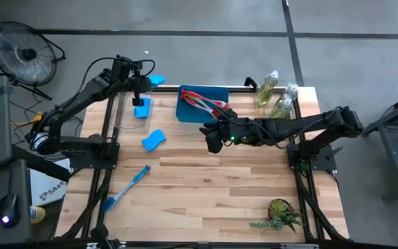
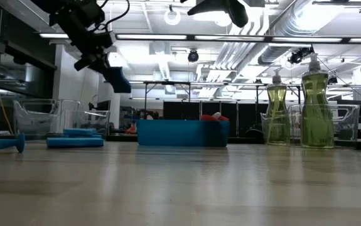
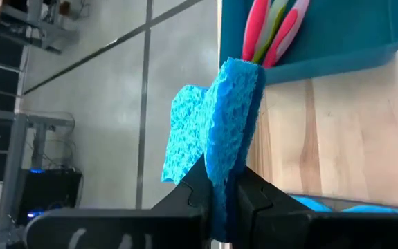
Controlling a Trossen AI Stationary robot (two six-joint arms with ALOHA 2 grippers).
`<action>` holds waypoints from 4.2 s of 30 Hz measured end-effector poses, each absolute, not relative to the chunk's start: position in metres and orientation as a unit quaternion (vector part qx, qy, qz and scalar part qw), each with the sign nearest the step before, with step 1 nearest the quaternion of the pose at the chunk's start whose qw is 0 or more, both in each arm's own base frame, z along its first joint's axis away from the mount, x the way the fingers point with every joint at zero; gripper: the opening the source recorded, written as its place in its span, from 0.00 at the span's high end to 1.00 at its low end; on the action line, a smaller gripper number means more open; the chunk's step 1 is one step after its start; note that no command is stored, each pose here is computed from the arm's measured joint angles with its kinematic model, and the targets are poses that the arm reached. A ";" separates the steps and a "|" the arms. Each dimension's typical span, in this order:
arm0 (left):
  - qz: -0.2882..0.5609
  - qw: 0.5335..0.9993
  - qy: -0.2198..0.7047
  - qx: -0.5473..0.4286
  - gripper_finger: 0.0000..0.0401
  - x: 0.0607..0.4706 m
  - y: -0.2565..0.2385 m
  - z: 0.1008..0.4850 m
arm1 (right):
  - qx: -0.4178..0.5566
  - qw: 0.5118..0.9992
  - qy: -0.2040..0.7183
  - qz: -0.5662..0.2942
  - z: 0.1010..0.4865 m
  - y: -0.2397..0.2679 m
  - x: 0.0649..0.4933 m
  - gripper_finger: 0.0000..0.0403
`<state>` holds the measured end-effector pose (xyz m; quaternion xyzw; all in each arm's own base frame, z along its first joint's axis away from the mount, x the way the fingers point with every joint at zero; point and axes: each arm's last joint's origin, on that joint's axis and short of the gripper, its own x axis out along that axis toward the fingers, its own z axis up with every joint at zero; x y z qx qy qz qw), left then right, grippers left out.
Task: Pick & Place Kitchen Sink Supplies
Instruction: Put the bottom blue sponge into the left transparent bin, then put the blue sponge into the left transparent bin
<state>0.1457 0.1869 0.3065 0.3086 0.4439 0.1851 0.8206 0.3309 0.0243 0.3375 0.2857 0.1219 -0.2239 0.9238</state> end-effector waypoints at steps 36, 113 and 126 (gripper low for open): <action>0.255 0.766 0.569 0.160 0.94 0.110 0.193 0.250 | 0.261 0.929 0.136 -0.226 0.332 0.025 0.334 0.68; 0.174 0.789 0.588 0.035 0.11 0.102 0.171 0.262 | 0.271 0.930 0.217 -0.120 0.314 0.039 0.344 0.68; 0.181 0.793 0.581 0.023 0.11 0.101 0.169 0.289 | 0.240 0.932 0.253 -0.098 0.309 0.030 0.343 0.64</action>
